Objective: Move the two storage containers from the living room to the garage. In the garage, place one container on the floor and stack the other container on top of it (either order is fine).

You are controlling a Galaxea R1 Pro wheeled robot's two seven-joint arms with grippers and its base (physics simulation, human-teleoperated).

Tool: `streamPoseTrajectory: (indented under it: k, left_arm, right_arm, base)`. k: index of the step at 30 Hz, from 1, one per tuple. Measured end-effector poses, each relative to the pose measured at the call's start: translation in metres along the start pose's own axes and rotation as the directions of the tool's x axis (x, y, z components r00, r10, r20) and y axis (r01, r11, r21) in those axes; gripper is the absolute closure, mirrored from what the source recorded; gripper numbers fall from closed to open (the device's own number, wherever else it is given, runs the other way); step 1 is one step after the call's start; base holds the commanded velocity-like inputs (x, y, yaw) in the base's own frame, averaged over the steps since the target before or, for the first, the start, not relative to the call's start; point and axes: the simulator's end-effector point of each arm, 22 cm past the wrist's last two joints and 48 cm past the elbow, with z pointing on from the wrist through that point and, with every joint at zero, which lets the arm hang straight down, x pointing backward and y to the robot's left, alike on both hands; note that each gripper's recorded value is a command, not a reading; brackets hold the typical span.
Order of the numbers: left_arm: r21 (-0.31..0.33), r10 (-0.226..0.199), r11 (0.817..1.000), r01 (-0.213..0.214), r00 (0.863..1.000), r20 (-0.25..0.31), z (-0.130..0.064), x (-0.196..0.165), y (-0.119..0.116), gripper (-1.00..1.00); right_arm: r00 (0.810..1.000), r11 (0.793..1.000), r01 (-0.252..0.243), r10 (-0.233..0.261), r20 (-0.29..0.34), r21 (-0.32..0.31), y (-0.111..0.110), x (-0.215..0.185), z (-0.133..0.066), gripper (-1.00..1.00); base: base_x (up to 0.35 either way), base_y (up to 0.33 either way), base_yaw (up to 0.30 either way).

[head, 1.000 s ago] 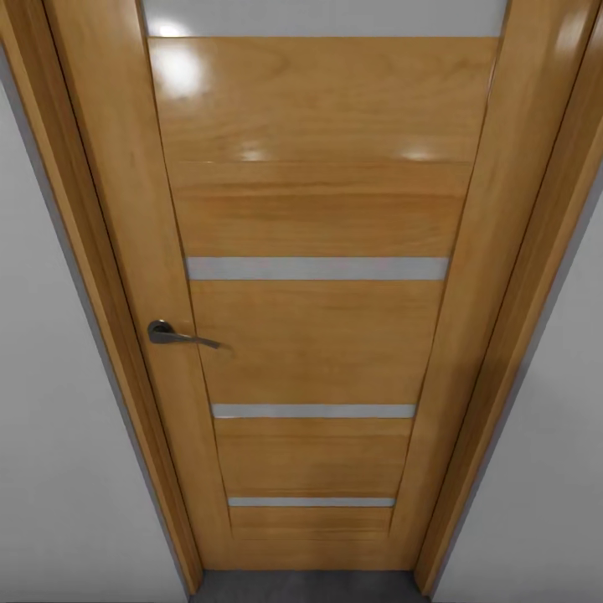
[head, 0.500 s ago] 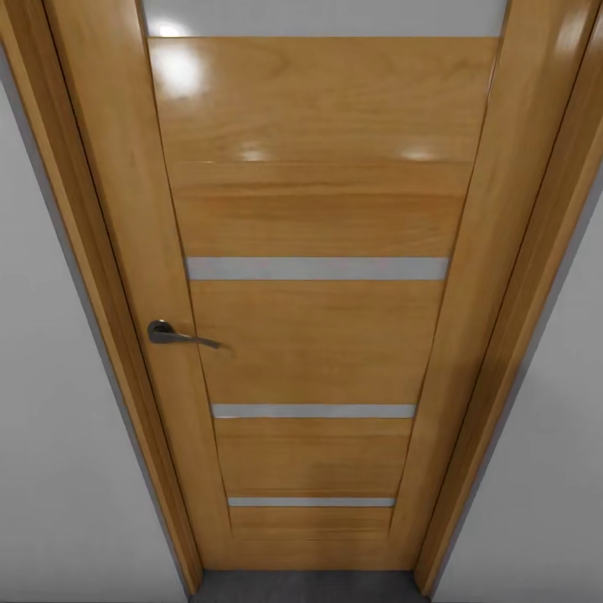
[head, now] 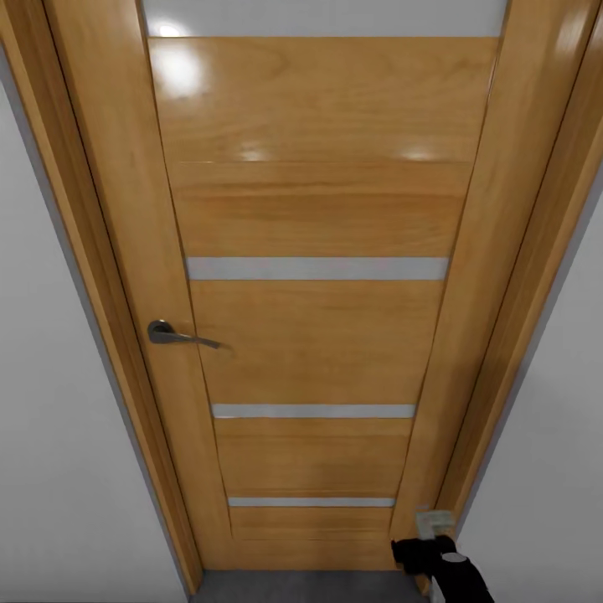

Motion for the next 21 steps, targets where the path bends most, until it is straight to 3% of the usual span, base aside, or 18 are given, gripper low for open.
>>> streamPoseTrajectory:
  k: [4,6,9,14,17,18,21]
  left_arm:
    - [0.001,0.001,1.0,-0.001,1.0,0.0,0.0,0.0,0.0,-1.0]
    - [0.001,0.001,1.0,-0.001,1.0,0.0,0.0,0.0,0.0,-1.0]
    - [0.001,0.001,1.0,-0.001,1.0,0.0,0.0,0.0,0.0,-1.0]
    - [0.001,0.002,1.0,-0.002,1.0,0.0,0.0,0.0,0.0,-1.0]
    - [0.001,0.002,1.0,-0.002,1.0,0.0,0.0,0.0,0.0,-1.0]
    - [0.001,0.002,1.0,-0.002,1.0,0.0,0.0,0.0,0.0,-1.0]
    - [0.001,0.002,1.0,-0.002,1.0,0.0,0.0,0.0,0.0,-1.0]
  right_arm:
    - [1.0,1.0,0.004,-0.004,-0.01,-0.01,0.009,-0.052,0.0,-1.0]
    - [0.999,0.998,0.031,-0.03,0.033,-0.057,0.047,-0.096,-0.008,-1.0]
    - [0.995,0.992,0.077,-0.071,0.065,-0.1,0.085,-0.126,-0.025,-1.0]
    - [0.989,0.984,0.121,-0.109,0.098,-0.129,0.114,-0.147,-0.045,-1.0]
    - [0.982,0.976,0.15,-0.129,0.135,-0.161,0.142,-0.166,-0.064,-1.0]
    - [0.966,0.966,0.214,-0.188,0.176,-0.144,0.157,-0.191,-0.08,-1.0]
    - [0.937,0.955,0.284,-0.256,0.24,-0.091,0.16,-0.228,-0.095,-1.0]
  base:
    - [0.0,0.0,0.0]
    - [0.0,0.0,0.0]
    - [0.0,0.0,0.0]
    - [0.0,0.0,0.0]
    - [0.0,0.0,0.0]
    - [0.0,0.0,0.0]
    - [0.0,0.0,0.0]
